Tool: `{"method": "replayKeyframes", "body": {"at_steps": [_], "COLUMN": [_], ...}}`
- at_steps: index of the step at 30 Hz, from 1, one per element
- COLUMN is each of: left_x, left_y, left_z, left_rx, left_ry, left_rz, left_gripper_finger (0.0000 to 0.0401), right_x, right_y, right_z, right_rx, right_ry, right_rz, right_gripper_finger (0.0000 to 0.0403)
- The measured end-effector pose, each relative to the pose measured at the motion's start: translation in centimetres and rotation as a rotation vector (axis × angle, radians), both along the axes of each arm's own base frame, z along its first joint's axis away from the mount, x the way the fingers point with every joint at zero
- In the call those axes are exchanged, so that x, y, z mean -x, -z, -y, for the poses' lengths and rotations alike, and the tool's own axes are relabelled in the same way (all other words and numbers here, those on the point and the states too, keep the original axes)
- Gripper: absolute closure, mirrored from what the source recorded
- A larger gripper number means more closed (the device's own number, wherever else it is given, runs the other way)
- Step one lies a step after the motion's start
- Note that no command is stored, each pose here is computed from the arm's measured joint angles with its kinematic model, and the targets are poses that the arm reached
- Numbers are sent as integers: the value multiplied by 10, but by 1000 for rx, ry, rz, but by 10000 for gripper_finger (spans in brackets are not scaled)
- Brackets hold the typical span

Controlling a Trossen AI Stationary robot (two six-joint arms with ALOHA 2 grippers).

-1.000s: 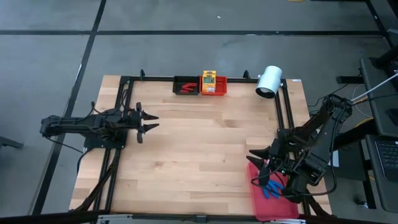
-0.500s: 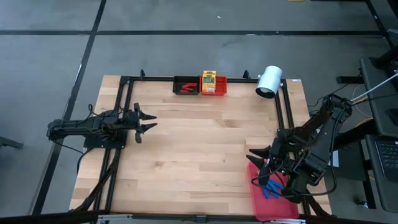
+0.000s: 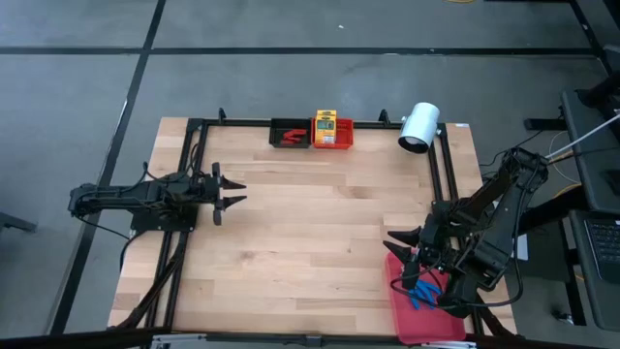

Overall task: Pick & Place School Supplies
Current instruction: Return to Home Position

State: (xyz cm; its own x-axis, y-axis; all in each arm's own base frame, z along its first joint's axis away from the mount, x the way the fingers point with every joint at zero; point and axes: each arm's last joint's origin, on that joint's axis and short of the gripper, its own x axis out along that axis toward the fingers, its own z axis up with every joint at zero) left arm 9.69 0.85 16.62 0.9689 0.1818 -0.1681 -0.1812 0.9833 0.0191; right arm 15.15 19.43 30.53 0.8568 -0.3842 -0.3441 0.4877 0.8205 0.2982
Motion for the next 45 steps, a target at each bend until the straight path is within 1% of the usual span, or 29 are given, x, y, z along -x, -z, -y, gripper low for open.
{"method": "replayKeyframes", "body": {"at_steps": [4,6,9,12,15,18,20,22,26,29,33,36,39,42,45], "left_x": [0,0,0,0,0,0,0,0,0,0,0,0,0,0,0], "left_y": [0,0,0,0,0,0,0,0,0,0,0,0,0,0,0], "left_z": [0,0,0,0,0,0,0,0,0,0,0,0,0,0,0], "left_rx": [0,11,79,110,110,110,110,110,110,110,110,110,110,110,110], "left_ry": [0,-2,-14,-20,-19,-19,-19,-19,-19,-20,-19,-19,-19,-19,-19], "left_rz": [-2,1,15,21,21,21,21,21,21,21,21,21,21,21,21], "left_gripper_finger": [260,260,260,260,260,260,260,260,260,260,260,260,260,260,260], "right_x": [0,1,8,13,2,-23,-43,-60,-87,-98,-104,-101,-90,-67,-37], "right_y": [0,1,6,11,15,27,43,64,97,106,107,102,101,99,104], "right_z": [0,1,8,12,8,7,11,22,57,92,138,164,181,193,201], "right_rx": [24,27,-26,-86,-119,-119,-115,-95,-49,51,207,275,301,325,333], "right_ry": [-9,-21,-33,-31,-100,-230,-316,-381,-435,-421,-401,-426,-461,-435,-384], "right_rz": [-12,-53,-205,-360,-397,-400,-369,-319,-128,25,188,319,368,405,396], "right_gripper_finger": [262,262,262,262,262,262,262,262,262,262,262,262,262,262,262]}}
